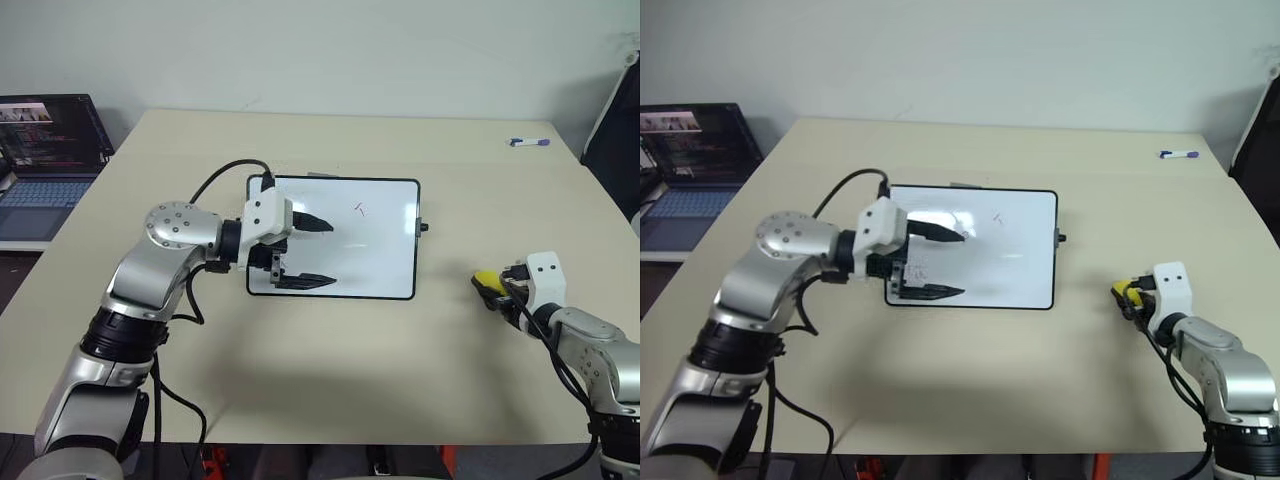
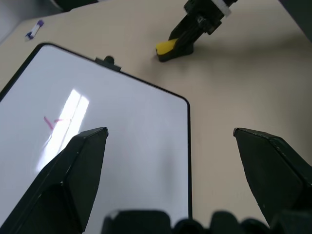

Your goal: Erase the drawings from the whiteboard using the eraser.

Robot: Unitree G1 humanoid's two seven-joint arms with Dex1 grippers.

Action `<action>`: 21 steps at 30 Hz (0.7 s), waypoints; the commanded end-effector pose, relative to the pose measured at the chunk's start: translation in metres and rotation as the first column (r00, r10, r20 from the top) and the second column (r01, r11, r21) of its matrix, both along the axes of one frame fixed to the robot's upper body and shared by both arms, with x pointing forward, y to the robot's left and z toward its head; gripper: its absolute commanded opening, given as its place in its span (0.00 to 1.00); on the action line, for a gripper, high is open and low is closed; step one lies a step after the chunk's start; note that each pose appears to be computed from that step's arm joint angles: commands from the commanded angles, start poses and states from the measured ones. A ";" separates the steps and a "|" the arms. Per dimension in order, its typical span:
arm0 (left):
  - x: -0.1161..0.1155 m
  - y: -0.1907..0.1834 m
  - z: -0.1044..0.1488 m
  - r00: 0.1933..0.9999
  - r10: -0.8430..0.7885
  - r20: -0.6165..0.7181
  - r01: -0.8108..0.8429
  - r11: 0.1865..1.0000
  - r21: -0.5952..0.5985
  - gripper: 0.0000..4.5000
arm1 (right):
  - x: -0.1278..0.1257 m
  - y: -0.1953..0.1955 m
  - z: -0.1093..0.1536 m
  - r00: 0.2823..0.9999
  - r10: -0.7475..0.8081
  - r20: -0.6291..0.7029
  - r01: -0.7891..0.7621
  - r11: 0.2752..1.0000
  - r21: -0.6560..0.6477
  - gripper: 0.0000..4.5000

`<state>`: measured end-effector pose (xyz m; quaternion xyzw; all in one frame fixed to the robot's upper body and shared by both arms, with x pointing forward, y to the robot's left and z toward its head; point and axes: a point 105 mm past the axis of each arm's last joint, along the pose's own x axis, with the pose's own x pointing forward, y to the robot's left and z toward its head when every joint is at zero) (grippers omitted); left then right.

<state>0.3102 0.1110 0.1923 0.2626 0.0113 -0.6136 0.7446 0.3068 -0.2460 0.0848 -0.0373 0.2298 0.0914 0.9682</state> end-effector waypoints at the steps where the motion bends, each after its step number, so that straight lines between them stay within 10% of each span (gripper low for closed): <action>1: -0.002 0.015 0.011 0.991 0.128 0.034 -0.125 0.989 -0.073 1.00 | 0.002 -0.002 0.017 0.997 -0.005 0.074 0.006 1.000 -0.007 0.29; 21: 0.004 0.027 0.003 0.908 0.416 -0.047 -0.417 0.893 -0.166 1.00 | 0.026 0.140 0.126 0.742 0.364 0.563 -0.314 0.931 -0.188 0.29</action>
